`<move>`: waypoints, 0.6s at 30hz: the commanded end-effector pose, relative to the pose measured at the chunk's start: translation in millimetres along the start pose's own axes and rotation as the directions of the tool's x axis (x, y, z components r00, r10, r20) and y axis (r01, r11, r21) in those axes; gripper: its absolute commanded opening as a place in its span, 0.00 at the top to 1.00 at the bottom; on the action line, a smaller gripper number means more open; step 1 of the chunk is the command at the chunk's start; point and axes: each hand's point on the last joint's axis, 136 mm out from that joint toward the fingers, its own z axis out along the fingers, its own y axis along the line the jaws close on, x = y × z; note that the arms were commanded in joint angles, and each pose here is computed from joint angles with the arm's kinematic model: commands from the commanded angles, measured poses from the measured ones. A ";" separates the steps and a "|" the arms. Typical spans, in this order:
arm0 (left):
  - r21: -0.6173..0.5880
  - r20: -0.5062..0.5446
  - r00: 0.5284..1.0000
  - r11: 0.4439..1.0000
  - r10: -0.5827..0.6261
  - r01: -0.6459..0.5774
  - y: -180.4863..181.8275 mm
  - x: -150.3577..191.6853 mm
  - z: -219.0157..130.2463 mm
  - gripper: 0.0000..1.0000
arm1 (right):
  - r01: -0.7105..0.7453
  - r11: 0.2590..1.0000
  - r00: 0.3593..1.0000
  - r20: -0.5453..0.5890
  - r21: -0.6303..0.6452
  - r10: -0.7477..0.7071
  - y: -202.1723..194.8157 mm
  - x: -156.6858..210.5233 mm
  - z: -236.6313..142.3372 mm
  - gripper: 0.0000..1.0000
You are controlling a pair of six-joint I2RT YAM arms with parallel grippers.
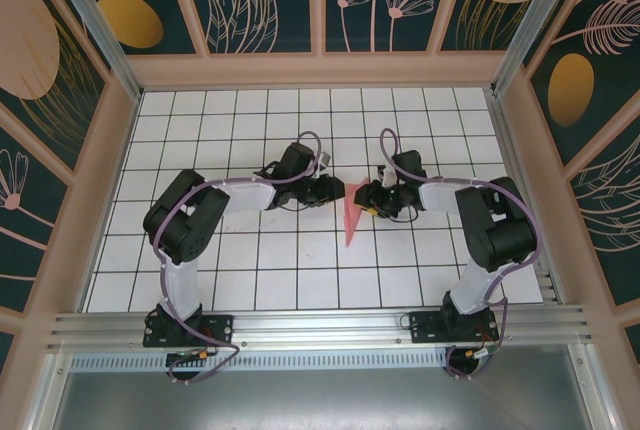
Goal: Fold a paper plane with a square sheet of paper (fold left side to right side)
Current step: Fold the wing for the fifth time at the center of the table.
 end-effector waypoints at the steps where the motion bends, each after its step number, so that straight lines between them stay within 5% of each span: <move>1: 0.036 -0.039 0.999 0.999 0.002 0.000 -0.9 1.8 9.5 0.70 | 0.021 0.999 1.000 -0.011 0.038 -0.020 -11.0 2.5 13.3 0.58; 18: 0.072 -0.070 0.997 0.997 -0.019 0.024 2.2 4.2 22.8 0.69 | 0.021 0.999 1.000 -0.023 0.039 -0.020 -12.4 5.8 16.2 0.58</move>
